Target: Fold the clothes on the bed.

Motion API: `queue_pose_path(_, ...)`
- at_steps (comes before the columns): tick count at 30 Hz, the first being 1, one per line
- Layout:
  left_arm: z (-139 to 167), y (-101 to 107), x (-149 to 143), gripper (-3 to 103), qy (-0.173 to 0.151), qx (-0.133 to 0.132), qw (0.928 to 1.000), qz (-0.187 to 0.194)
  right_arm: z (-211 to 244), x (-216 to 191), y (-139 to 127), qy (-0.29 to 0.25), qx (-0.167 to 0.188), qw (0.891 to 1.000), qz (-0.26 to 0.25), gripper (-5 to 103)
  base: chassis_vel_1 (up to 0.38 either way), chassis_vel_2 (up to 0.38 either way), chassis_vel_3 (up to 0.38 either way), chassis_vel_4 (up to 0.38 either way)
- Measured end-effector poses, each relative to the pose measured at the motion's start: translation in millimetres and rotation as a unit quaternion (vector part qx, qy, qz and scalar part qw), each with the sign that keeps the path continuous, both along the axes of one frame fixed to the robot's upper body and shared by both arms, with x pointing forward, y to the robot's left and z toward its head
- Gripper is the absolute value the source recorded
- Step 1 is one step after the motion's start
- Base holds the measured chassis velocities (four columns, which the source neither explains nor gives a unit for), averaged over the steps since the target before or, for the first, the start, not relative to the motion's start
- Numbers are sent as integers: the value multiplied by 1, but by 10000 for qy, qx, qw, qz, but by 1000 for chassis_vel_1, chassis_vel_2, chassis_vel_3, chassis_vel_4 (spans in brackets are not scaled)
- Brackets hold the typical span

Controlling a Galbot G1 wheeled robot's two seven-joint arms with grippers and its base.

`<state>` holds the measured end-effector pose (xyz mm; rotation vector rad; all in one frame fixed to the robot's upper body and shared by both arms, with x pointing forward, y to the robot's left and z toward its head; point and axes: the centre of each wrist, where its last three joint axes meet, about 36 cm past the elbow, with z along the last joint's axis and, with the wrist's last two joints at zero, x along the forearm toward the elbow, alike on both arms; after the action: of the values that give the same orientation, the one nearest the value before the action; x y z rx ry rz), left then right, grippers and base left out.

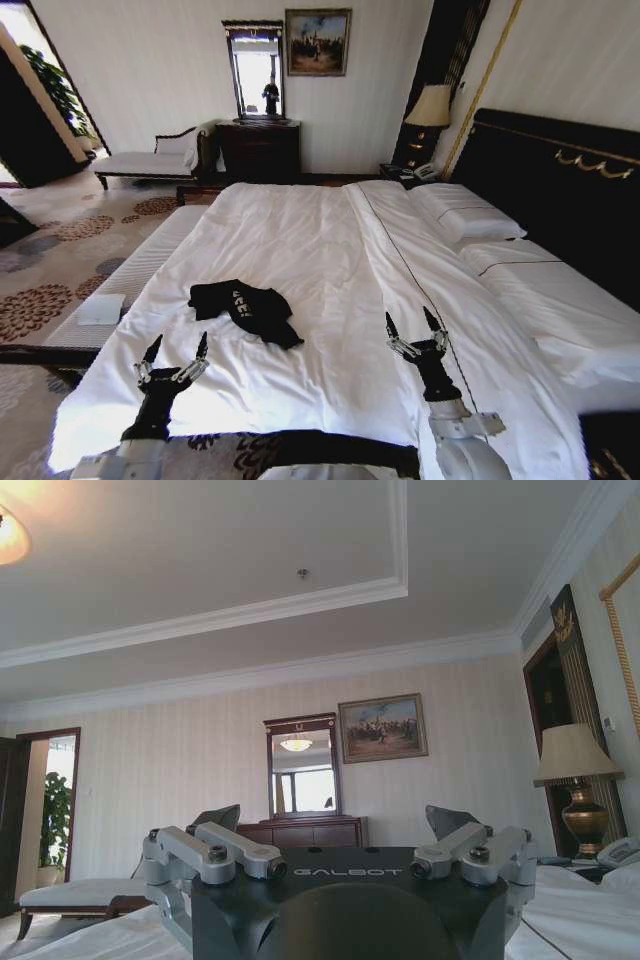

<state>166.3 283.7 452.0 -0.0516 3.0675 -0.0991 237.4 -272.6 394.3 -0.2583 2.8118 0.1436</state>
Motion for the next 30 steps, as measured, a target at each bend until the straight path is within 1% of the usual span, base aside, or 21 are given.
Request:
queue_pose_path(17,-3,1,1,100,7,9,10000,11,-6,-1,-1,65,-11,10000,6,100,100,109,-100,-112)
queue_pose_path(22,-3,3,1,100,-1,32,10000,6,-7,-1,0,69,-23,10000,26,100,72,75,-60,-57)
queue_pose_path(30,-4,4,2,100,-4,27,10000,3,-8,-2,0,84,-54,9999,12,100,0,0,0,0)
